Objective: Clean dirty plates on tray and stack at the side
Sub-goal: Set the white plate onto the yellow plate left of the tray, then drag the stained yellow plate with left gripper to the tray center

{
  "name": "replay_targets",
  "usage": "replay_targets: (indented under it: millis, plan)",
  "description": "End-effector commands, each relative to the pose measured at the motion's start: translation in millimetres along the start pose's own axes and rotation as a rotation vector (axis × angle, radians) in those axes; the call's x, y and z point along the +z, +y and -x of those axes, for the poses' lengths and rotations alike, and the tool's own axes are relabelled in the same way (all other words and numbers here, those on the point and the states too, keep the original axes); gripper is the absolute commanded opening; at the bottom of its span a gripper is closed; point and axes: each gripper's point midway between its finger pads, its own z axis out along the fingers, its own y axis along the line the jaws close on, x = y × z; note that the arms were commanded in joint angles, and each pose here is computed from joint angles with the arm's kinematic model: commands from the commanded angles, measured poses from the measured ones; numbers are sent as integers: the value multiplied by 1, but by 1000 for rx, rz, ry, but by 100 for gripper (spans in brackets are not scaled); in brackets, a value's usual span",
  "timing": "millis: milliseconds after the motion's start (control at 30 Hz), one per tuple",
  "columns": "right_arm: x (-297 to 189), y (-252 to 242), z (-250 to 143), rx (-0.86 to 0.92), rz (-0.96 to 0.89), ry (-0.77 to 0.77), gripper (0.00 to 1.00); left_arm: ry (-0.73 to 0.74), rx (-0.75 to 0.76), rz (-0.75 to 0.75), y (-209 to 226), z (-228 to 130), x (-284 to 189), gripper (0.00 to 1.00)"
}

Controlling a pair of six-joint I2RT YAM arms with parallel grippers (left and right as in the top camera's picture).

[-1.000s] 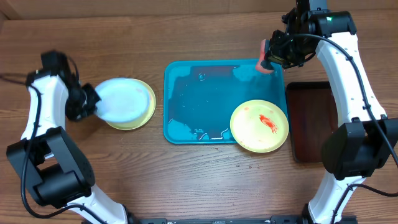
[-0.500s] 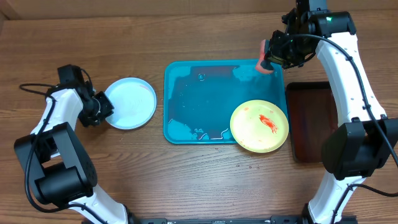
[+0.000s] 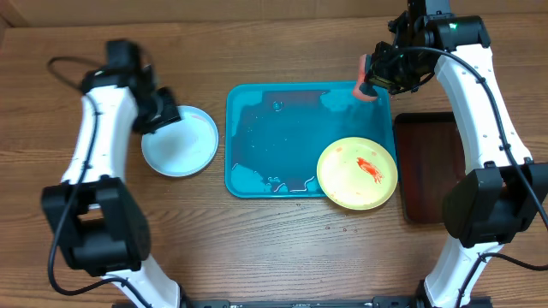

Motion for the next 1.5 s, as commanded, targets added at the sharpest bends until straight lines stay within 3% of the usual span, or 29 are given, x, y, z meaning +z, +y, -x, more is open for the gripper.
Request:
replay_targets:
  millis: [0,133,400,500,600,800,1000,1267,1467]
  plan:
    - [-3,3,1,-15,0,-11,4,16,143,-178,-78,-16,-11,55]
    - [-3,2,2,-15,-3,-13,4,122,168,-321,-143,-56,-10,55]
    - [-3,2,1,-15,-3,-12,4,253,195,-334,-234,-139,25,60]
    - [-3,2,1,-14,-5,-9,4,303,180,-314,-247,-161,44,54]
    - [-3,-1,0,-11,-21,-7,4,341,204,-294,-254,-180,61,47]
    - [-3,-4,-4,-5,-35,7,4,395,242,-257,-258,-206,81,46]
    - [-3,-5,-5,-3,-37,12,4,412,240,-240,-255,-211,92,38]
    - [-3,-5,-5,-3,-37,12,4,407,217,-212,-255,-214,98,18]
    - [-3,-5,-5,-3,-37,12,4,390,197,-186,-254,-213,100,17]
